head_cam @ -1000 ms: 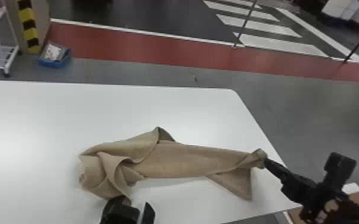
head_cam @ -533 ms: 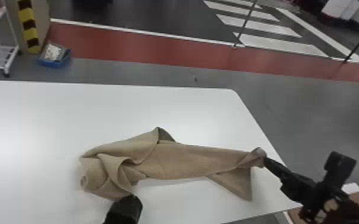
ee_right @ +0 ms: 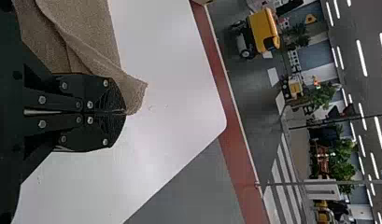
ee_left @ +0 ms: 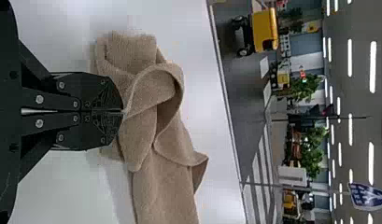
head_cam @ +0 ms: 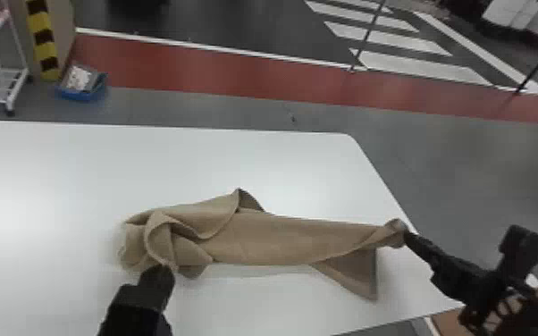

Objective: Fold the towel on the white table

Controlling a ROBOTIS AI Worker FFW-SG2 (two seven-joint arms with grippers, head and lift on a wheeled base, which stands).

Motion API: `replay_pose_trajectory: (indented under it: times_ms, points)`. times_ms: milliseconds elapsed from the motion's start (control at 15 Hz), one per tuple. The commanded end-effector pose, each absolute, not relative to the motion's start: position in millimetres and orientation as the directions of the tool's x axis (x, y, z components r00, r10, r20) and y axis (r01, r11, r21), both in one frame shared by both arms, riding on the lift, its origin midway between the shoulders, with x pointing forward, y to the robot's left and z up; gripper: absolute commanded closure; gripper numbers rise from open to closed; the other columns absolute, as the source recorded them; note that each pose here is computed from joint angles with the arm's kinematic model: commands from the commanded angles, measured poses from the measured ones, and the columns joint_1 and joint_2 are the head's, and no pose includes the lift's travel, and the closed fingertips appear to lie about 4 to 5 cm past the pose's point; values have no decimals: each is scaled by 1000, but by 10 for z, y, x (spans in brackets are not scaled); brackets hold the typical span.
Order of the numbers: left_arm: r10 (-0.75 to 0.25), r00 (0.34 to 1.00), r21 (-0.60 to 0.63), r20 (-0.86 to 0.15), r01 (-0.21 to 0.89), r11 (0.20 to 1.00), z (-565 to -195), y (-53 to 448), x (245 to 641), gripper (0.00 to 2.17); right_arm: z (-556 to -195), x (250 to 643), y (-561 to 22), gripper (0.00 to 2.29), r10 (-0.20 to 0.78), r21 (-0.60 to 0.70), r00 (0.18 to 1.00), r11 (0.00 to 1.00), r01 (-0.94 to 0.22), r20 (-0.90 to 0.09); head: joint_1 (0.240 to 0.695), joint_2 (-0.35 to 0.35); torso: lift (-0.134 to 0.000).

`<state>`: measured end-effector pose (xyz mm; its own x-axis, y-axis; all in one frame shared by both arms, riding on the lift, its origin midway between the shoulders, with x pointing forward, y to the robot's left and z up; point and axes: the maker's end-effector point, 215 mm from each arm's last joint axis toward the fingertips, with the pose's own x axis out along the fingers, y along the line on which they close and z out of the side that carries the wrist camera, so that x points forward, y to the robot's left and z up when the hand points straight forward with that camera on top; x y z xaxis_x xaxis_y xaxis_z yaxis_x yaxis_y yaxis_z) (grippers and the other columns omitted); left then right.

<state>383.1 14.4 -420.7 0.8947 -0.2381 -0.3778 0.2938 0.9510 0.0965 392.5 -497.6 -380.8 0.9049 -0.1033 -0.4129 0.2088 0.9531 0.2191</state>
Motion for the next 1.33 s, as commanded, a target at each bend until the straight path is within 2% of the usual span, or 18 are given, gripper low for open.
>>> replay_pose_trajectory:
  times_ms: [0, 133, 333, 600, 933, 1267]
  points:
    - [-163, 931, 157, -327, 224, 962, -3872, 590, 3945, 1430, -3610, 3985, -5143, 1774, -112, 198, 908, 958, 207, -404, 695, -350, -120]
    - [-76, 949, 187, -306, 138, 973, -3676, 1043, 4072, 1430, -3512, 4029, -5268, 1774, -125, 174, 907, 962, 209, -401, 695, -350, -120]
    - [-23, 960, 190, -278, 79, 979, -3401, 1386, 4159, 1430, -3423, 4047, -5387, 1774, -138, 168, 907, 961, 220, -398, 695, -350, -120]
    - [3, 970, 192, -241, 45, 980, -3161, 1518, 4167, 1430, -3309, 3977, -5540, 1774, -154, 188, 907, 952, 243, -392, 695, -350, -120]
    - [46, 971, 210, -234, 4, 978, -3044, 1746, 4145, 1430, -3103, 3813, -5907, 1774, -212, 191, 908, 936, 295, -361, 695, -350, -120]
    - [52, 970, 222, -237, 2, 975, -3040, 1738, 4068, 1430, -2730, 3942, -6060, 1774, -209, 188, 923, 942, 279, -324, 695, -350, -120]
